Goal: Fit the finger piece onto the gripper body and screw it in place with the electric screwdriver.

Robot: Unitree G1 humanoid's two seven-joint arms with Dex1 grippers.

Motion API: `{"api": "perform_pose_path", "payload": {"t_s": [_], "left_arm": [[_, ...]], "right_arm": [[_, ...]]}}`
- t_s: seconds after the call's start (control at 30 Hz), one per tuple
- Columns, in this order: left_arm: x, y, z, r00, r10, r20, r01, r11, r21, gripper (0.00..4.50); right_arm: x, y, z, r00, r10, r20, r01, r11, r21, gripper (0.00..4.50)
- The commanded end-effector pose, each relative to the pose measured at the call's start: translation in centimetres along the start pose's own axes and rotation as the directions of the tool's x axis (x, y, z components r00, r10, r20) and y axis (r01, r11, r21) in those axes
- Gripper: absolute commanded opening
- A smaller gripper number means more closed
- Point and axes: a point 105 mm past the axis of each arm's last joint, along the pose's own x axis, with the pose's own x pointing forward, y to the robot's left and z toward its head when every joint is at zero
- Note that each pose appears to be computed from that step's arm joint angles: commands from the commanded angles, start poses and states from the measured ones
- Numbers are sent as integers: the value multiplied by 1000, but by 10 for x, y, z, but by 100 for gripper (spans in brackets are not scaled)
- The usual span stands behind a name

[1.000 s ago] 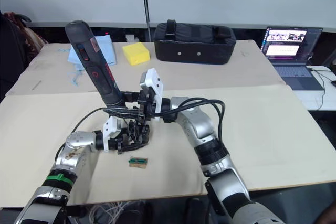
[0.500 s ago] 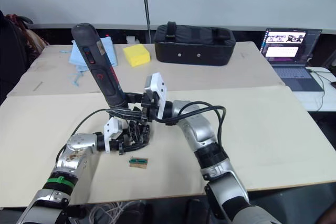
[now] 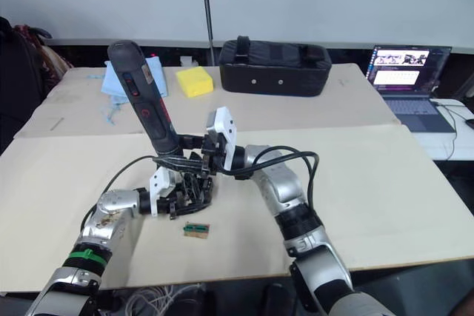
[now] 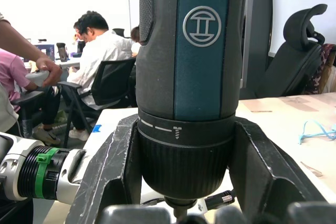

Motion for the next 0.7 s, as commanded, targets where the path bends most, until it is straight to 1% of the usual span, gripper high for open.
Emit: {"api": "perform_pose_path", "payload": {"t_s": [0.03,0.17,0.33,0.53,0.63,0.7], "left_arm": [[7,-7,0,999,-32,11,33,999,-11,238],[7,-7,-1,999,-30,11,30,999,-11,238],[6,-7,0,999,-31,12,31,999,-7,238],[7,-7,-1,999,-31,8,31,999,-4,238],[7,-5,-2,1000,-22,3,22,1000,-4,238],[6,-4,-7,1000,-5,-31,4,1000,-14,238]], "right_arm": [[-4,12,-45,990,20,-142,-6,995,95,190],[-4,7,-41,992,-6,-124,16,996,83,190],[-4,5,-37,993,-8,-120,16,997,69,190],[-3,7,-20,996,34,-82,-33,999,8,190],[-2,9,5,998,66,-7,-66,998,-16,190],[0,14,26,993,114,44,-112,992,-51,190]]}}
